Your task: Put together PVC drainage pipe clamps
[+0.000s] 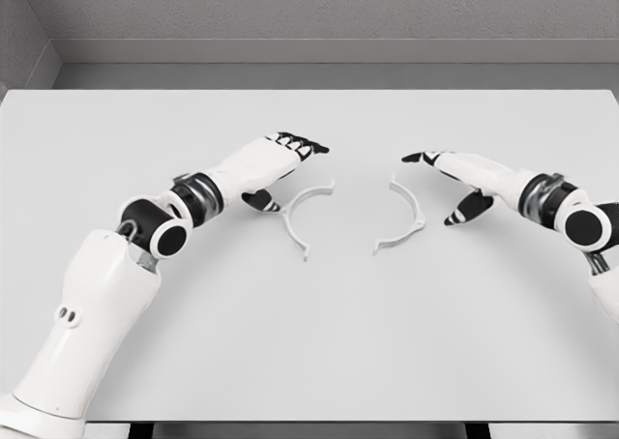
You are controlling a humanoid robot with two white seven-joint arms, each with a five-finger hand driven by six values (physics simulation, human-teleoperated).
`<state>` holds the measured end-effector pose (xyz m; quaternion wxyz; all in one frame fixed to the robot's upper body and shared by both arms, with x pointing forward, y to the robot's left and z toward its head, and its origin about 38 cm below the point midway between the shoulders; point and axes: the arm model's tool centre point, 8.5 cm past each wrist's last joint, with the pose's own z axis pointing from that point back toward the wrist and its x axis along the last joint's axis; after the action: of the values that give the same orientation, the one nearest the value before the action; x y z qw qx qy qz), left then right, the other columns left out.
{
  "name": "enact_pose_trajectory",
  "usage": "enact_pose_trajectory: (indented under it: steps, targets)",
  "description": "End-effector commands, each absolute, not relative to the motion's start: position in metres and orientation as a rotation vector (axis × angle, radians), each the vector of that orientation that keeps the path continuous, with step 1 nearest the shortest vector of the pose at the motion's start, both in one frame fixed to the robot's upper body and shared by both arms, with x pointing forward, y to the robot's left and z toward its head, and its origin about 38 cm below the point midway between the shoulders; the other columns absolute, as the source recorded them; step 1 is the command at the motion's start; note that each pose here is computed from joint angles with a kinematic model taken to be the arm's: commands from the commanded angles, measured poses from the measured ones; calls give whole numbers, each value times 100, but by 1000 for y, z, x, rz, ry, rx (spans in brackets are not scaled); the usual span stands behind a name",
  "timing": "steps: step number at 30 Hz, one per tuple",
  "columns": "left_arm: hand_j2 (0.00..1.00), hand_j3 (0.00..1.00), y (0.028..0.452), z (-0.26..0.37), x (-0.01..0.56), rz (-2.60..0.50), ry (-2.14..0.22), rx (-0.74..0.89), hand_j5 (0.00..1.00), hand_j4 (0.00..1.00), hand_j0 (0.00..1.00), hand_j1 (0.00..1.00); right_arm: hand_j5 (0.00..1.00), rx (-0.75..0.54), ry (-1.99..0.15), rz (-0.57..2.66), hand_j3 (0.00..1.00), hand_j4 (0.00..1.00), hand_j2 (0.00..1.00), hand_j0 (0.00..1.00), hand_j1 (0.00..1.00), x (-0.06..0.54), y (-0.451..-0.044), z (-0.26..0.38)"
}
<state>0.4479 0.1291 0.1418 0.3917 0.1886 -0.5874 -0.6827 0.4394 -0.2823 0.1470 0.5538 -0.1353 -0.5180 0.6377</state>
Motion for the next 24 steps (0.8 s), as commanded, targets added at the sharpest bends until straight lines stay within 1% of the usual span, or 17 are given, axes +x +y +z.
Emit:
enact_pose_trajectory:
  steps: [1, 10, 12, 16, 17, 24]
  targets:
    - [100, 100, 127, 143, 447, -1731, -1500, 474, 100, 100, 100, 100, 99, -303, -1212, 1504, 99, 99, 99, 99, 99, 439, -276, 141]
    - [100, 100, 117, 146, 442, -1740, -1525, 461, 100, 100, 100, 100, 99, -313, -1209, 1497, 99, 99, 99, 99, 99, 447, -275, 141]
    - [100, 100, 116, 147, 438, -1739, -1536, 461, 100, 100, 100, 100, 99, -300, -1221, 1494, 99, 99, 99, 99, 99, 448, -268, 141]
    - [100, 100, 125, 145, 435, -1729, -1530, 459, 100, 100, 100, 100, 99, -297, -1228, 1493, 99, 99, 99, 99, 99, 449, -266, 142]
    - [100, 100, 133, 145, 432, -1737, -1522, 472, 100, 100, 100, 100, 99, -293, -1233, 1491, 99, 99, 99, 99, 99, 449, -263, 142]
    - [100, 100, 131, 143, 428, -1745, -1524, 464, 100, 100, 100, 100, 99, -297, -1237, 1488, 99, 99, 99, 99, 99, 451, -262, 145]
